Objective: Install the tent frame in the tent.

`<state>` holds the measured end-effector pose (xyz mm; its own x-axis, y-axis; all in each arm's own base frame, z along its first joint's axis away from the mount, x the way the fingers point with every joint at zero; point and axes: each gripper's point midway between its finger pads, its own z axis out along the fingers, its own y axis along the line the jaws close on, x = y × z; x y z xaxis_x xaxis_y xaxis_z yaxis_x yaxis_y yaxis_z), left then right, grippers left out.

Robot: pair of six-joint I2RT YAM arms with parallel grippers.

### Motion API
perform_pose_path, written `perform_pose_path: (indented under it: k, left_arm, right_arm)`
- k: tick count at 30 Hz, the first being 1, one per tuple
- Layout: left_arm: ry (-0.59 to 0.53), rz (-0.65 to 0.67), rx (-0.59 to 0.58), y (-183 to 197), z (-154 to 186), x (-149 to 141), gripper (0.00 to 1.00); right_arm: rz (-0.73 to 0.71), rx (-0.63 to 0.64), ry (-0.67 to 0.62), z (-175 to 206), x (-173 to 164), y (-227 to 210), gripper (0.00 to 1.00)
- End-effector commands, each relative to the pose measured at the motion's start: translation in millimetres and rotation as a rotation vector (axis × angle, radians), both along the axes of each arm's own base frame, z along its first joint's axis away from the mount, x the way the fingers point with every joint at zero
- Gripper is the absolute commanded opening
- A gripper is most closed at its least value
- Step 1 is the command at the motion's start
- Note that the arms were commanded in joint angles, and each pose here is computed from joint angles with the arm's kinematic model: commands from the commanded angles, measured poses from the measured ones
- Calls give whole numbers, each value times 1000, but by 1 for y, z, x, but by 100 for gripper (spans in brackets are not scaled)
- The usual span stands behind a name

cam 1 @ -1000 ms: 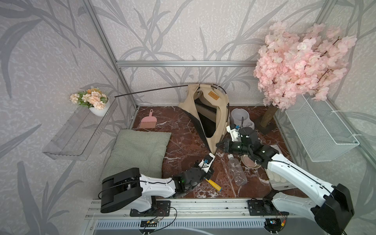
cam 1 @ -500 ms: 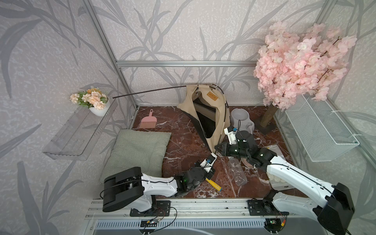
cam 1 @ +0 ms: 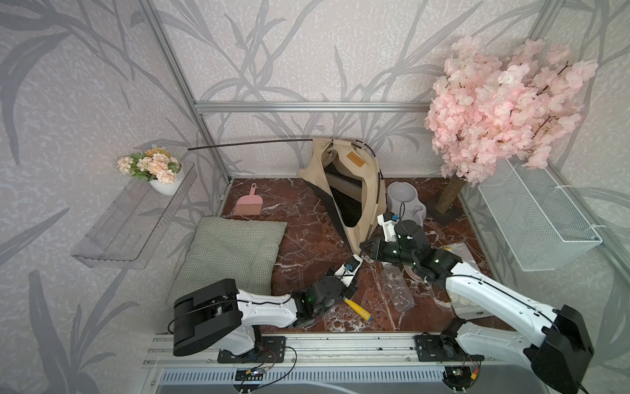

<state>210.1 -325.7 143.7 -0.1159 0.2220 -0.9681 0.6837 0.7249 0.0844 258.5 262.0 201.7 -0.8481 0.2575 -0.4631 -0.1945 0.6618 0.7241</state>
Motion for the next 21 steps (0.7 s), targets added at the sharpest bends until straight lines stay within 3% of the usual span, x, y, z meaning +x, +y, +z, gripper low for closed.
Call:
perform_pose_path:
  k: [1, 14, 21]
  left_arm:
    - [56, -44, 76, 13, -29, -12, 30]
    - [-66, -8, 28, 6, 22, 21, 32]
    - [-86, -5, 47, -1, 25, 28, 30]
  right_arm:
    - [-39, 60, -68, 29, 15, 3, 0]
    - [-54, 69, -73, 36, 18, 3, 0]
    - [-54, 79, -76, 37, 16, 3, 0]
